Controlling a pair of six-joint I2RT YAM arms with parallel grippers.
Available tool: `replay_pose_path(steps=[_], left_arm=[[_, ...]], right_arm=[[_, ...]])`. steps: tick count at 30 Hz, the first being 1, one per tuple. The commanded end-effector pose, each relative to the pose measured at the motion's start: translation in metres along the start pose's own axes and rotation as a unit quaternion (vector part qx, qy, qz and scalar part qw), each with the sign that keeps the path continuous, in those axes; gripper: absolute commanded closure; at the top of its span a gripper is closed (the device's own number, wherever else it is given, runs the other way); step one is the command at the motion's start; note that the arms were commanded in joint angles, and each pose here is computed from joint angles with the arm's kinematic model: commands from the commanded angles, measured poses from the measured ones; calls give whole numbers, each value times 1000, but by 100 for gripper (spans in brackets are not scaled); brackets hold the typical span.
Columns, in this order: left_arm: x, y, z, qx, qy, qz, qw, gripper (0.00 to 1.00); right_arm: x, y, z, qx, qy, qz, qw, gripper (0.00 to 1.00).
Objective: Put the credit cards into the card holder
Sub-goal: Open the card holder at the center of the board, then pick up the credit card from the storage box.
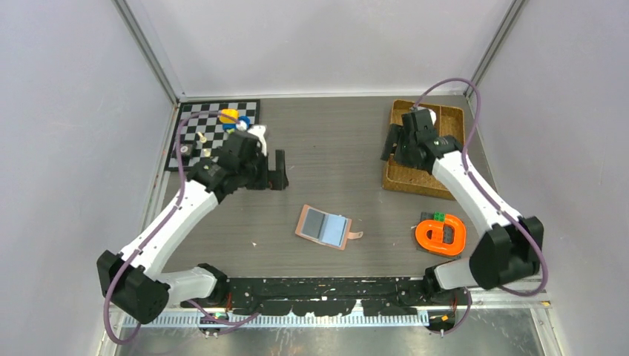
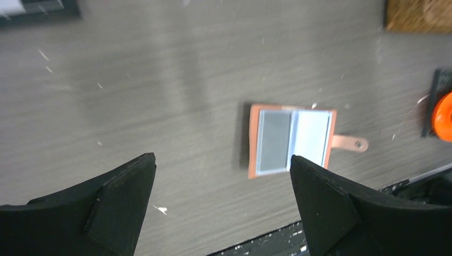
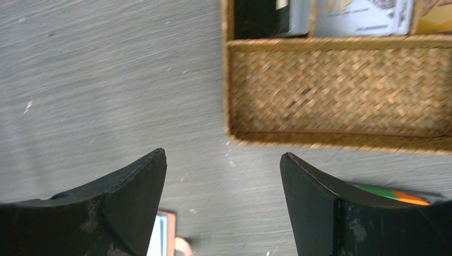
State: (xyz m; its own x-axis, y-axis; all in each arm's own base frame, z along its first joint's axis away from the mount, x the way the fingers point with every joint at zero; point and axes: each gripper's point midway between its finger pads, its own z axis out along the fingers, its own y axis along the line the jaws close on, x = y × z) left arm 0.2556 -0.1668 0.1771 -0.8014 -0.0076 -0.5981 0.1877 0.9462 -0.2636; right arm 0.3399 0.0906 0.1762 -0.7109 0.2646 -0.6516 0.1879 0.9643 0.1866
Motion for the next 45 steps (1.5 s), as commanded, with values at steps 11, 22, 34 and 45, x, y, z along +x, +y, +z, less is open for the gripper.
replay_pose_path(steps=[11,22,34,45], left_arm=[[-81,50,4,1,-44,13,999,0],[-72,55,15,-5,-23,12,1000,0],[-72,57,13,-9,-27,17,999,0],[-72,56,11,-9,-30,19,999,0]], right_arm=[[-50,-46,72,64,73,-25,995,21],[-63,-55,115,52,102,-26,993,23],[-61,-70,149,86,132,-42,987,26],[-57,-86,145,121,141,-45,982,40]])
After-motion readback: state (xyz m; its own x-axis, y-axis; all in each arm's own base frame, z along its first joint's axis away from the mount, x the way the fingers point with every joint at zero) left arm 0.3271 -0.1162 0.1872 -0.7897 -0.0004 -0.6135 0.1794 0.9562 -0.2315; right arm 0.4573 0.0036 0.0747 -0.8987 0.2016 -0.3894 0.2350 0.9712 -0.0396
